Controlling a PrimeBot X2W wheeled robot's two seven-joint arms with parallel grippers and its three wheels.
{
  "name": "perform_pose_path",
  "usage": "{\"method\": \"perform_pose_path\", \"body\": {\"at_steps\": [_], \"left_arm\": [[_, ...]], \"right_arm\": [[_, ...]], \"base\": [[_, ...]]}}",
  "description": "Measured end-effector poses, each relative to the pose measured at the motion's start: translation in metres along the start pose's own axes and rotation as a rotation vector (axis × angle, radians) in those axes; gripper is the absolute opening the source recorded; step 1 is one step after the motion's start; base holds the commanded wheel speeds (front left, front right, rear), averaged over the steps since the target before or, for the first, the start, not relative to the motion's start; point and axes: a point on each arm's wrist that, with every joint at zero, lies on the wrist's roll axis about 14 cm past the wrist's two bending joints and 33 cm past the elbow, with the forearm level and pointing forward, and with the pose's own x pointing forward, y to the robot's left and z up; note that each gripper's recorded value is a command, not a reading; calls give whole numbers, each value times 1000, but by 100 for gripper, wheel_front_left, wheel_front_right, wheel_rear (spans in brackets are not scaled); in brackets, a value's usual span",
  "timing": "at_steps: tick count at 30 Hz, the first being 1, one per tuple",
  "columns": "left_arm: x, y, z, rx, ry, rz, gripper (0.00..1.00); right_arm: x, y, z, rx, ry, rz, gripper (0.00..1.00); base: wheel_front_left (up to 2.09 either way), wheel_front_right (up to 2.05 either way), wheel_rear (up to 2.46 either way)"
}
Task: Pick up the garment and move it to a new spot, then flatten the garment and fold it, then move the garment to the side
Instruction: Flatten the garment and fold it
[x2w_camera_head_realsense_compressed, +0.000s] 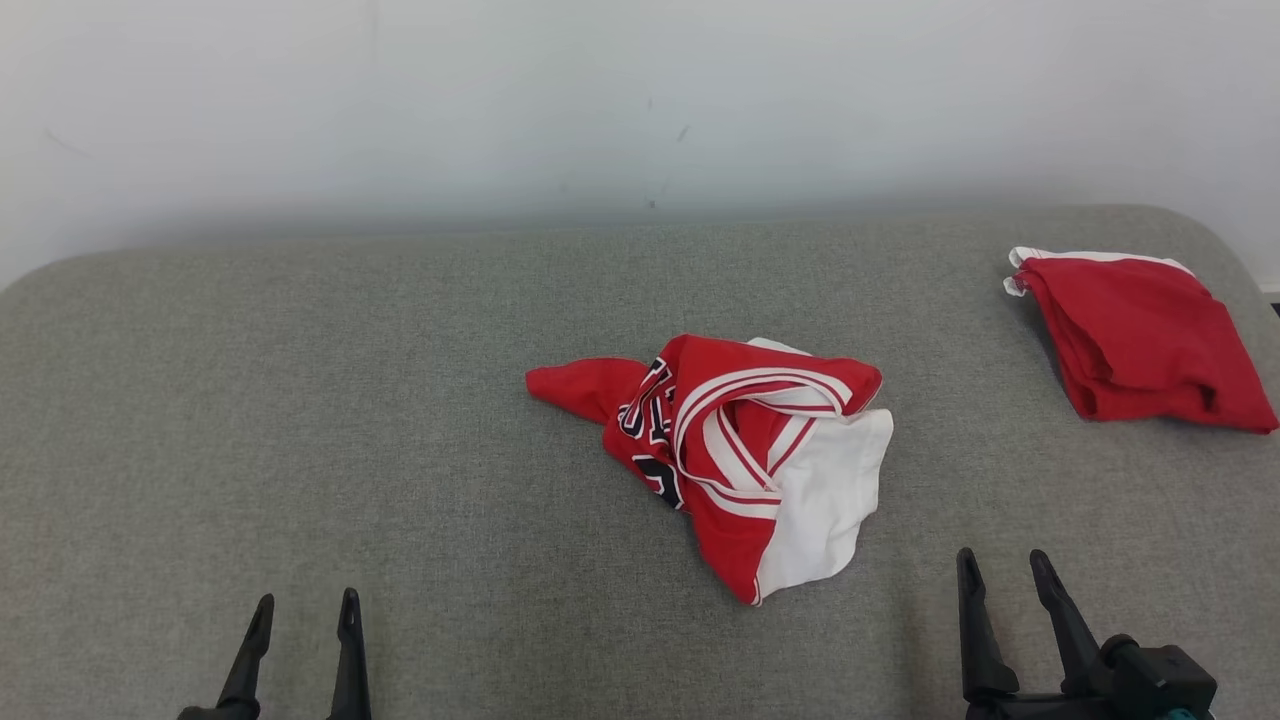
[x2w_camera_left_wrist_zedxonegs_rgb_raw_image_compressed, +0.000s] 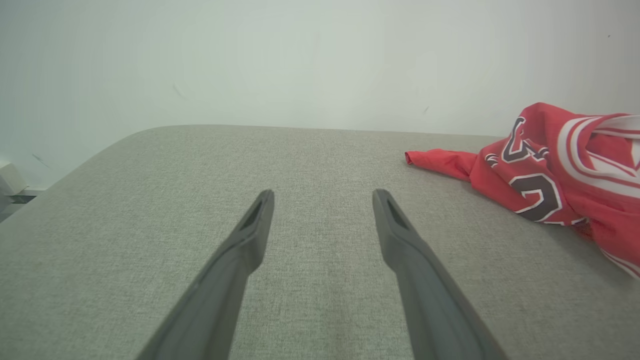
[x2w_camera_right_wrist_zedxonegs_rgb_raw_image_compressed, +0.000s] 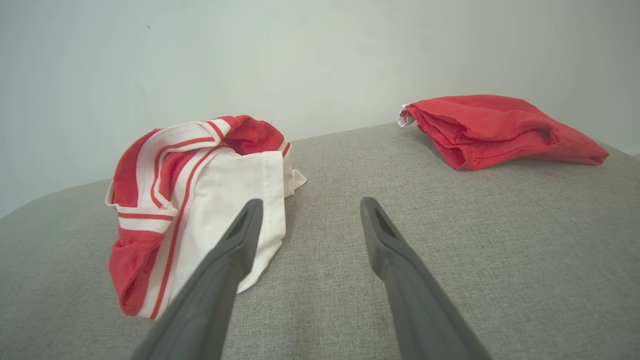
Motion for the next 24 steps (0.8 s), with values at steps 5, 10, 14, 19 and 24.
{"method": "perform_pose_path", "body": {"at_steps": [5,10,14,19,24], "left_arm": [[-2,-2,0,1,2,-6,100],[1,-19,1,-9,-3,-57,100],[13,-50,8,-16,-26,-152,100],[28,-107,15,-17,-48,-323,100],[35,-167,16,-18,-47,-513,100]], "right_arm": [[-2,0,0,0,-1,1,100],[-2,-1,0,0,1,-3,100],[-1,-2,-2,0,7,-7,100],[-1,-6,-3,6,9,-20,100],[-4,-17,-2,15,7,-58,100]], "base": [[0,0,0],[0,0,0],[0,0,0],[0,0,0],[0,0,0]]}}
